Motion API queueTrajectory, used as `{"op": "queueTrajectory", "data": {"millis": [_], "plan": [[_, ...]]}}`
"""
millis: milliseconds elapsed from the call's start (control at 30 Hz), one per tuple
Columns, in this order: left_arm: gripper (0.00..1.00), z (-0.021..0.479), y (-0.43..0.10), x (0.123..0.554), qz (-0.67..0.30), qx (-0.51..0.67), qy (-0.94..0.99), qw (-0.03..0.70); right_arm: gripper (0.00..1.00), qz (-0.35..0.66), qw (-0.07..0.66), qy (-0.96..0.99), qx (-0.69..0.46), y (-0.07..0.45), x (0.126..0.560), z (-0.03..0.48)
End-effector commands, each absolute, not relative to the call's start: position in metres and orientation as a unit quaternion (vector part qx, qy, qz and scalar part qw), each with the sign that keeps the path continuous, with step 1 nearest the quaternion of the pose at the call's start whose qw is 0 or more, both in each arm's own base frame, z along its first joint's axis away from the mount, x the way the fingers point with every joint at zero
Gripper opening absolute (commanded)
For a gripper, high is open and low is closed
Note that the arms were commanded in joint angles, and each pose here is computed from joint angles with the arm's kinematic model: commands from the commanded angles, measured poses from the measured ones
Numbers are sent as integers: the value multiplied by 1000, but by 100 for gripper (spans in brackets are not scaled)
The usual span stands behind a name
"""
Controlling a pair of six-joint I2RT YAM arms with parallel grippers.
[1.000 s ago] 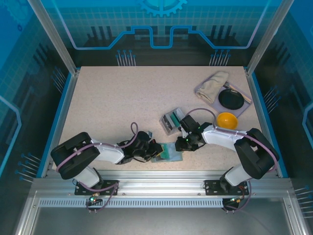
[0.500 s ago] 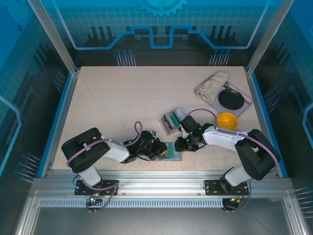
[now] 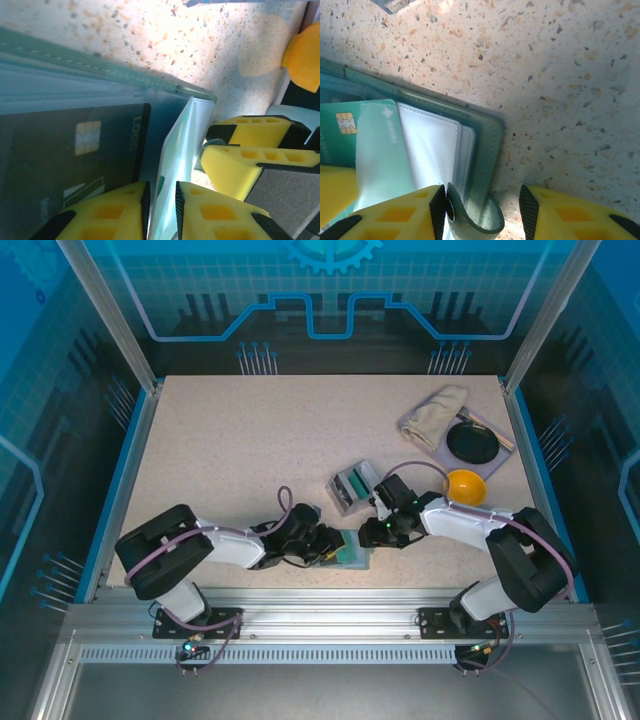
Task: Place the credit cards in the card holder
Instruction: Insert the credit card into the card slot.
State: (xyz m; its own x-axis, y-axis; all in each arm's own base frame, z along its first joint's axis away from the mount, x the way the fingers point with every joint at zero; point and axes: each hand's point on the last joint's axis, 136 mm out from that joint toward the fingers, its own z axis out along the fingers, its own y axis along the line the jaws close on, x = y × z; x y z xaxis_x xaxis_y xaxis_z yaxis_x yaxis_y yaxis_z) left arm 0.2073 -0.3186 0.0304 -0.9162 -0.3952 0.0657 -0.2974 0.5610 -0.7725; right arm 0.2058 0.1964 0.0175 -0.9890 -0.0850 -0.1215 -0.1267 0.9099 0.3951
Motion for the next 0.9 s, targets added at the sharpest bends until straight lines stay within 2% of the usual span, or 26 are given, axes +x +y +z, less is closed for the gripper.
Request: {"op": "queueTrajectory", "data": {"millis": [0,267,467,633,867], "plan": [[23,18,-305,199,-373,-187,907,55,46,193,29,979,-51,187,197,6],[23,19,-296,196,-352,-180,917,59,32,188,23,981,-51,186,197,1],[15,22,-292,193,-341,-167,923,63,26,181,24,982,-53,183,196,0],[11,25,-295,190,-346,-145,925,57,24,182,23,982,-53,184,197,-1],[9,30,-309,185,-373,-105,921,41,23,186,20,981,-58,187,198,-1]]}}
